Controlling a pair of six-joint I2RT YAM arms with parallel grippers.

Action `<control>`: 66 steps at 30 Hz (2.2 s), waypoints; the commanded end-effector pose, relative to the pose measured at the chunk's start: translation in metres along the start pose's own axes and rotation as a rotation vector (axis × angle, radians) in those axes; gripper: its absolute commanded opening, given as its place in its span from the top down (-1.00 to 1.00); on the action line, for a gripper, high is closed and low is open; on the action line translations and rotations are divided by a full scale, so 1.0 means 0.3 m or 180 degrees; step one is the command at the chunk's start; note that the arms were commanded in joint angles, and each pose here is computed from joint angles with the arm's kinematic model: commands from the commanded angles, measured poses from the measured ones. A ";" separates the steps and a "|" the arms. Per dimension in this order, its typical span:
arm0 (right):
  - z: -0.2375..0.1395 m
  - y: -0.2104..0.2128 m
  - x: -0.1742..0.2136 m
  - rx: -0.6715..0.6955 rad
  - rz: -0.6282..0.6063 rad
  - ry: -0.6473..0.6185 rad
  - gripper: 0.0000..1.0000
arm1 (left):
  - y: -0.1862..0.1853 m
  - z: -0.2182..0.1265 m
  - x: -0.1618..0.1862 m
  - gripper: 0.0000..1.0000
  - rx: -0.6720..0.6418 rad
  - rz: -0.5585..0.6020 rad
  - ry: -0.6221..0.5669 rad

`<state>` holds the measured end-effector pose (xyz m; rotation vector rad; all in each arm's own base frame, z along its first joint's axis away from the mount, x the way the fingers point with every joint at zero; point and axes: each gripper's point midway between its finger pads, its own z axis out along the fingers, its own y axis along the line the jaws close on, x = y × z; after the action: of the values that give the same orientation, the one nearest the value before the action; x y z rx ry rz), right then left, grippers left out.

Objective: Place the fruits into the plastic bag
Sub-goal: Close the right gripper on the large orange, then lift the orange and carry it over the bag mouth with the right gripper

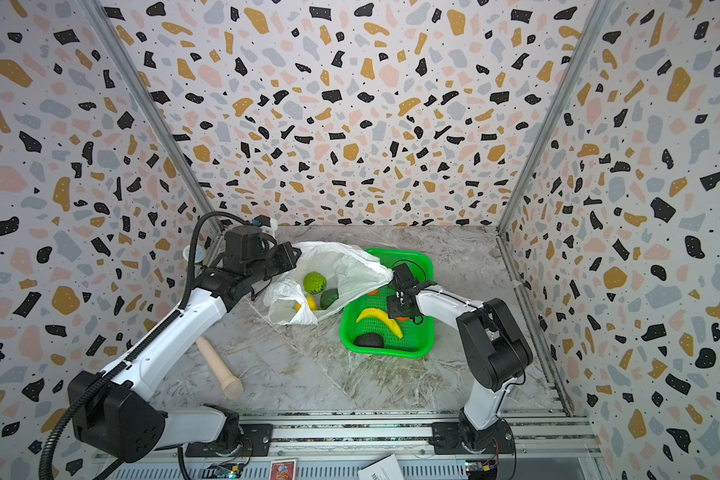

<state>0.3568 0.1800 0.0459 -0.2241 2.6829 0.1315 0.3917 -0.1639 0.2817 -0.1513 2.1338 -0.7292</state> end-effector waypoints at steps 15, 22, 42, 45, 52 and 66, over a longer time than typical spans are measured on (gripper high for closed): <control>-0.418 -0.033 -0.220 -0.0072 0.0215 -0.1310 -0.08 | -0.007 0.016 0.007 1.00 0.0055 0.0051 -0.0003; -0.757 -0.038 -0.347 -0.0050 0.0222 -0.2250 -0.07 | -0.011 0.025 0.005 1.00 0.0073 0.0042 0.0009; -1.131 0.624 -0.331 -0.1318 -0.1189 -0.3188 -0.12 | -0.003 0.029 0.016 1.00 0.0060 0.0036 0.0034; -1.018 0.690 -0.325 -0.1382 -0.1232 -0.2843 -0.13 | -0.002 0.025 0.018 1.00 0.0060 0.0046 0.0031; -0.727 0.720 -0.315 -0.1723 -0.0942 -0.1895 -0.15 | 0.001 0.028 0.024 1.00 0.0064 0.0035 0.0041; -0.564 0.672 -0.281 -0.1803 -0.0641 -0.1421 -0.33 | -0.002 0.027 0.024 1.00 0.0073 0.0035 0.0043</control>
<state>0.3295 0.3656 0.2421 -0.5658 2.0982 0.7409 0.3933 -0.1676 0.2665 -0.1473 2.1698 -0.7385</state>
